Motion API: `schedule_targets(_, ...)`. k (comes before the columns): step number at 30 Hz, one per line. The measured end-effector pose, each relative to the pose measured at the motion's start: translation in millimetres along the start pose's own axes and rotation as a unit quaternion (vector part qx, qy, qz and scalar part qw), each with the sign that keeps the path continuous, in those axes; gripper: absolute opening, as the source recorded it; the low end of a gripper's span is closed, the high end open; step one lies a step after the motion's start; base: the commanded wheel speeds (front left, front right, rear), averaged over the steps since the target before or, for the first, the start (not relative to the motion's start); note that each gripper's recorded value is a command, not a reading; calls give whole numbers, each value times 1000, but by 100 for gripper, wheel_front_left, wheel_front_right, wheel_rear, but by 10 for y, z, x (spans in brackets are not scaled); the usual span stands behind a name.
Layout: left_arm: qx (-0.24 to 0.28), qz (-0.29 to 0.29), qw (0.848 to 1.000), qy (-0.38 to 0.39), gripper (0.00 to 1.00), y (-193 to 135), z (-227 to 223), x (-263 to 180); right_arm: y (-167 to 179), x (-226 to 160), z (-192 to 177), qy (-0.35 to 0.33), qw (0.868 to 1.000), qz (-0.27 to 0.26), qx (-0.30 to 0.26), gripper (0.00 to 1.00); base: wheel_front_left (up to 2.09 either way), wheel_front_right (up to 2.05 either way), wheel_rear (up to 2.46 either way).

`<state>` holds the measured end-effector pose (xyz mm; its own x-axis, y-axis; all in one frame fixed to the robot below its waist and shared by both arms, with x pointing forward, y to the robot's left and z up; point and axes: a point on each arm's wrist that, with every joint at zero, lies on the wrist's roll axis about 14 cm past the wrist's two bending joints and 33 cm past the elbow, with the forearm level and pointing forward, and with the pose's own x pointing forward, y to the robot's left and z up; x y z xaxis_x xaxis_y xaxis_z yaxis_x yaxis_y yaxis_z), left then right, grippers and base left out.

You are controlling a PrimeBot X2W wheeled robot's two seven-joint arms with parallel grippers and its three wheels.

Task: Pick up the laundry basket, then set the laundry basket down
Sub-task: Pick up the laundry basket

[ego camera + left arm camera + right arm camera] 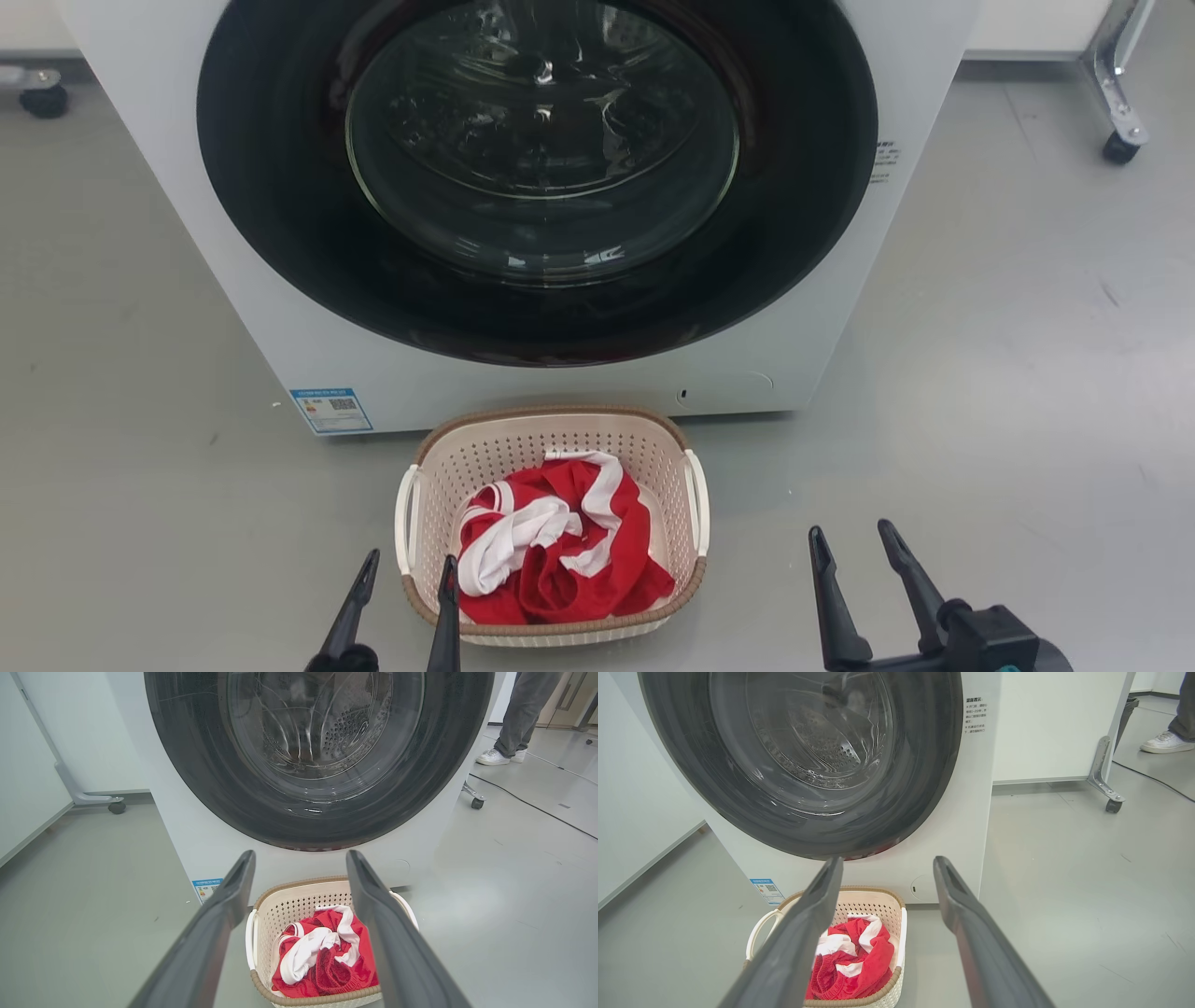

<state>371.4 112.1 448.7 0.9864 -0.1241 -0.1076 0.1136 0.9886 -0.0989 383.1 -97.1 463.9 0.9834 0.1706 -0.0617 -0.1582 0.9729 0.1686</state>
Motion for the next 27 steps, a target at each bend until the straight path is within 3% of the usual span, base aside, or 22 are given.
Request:
schedule_targets(10, 3, -3, 1000, 13, 100, 75, -111, 445, -139, 385, -147, 19, 1000, -3, -4, 100, 0, 0, 0)
schedule_targets(27, -3, 4, 996, 88, 100, 244, -803, 1160, -305, 1098, -771, 85, 996, 16, -31, 100, 0, 0, 0)
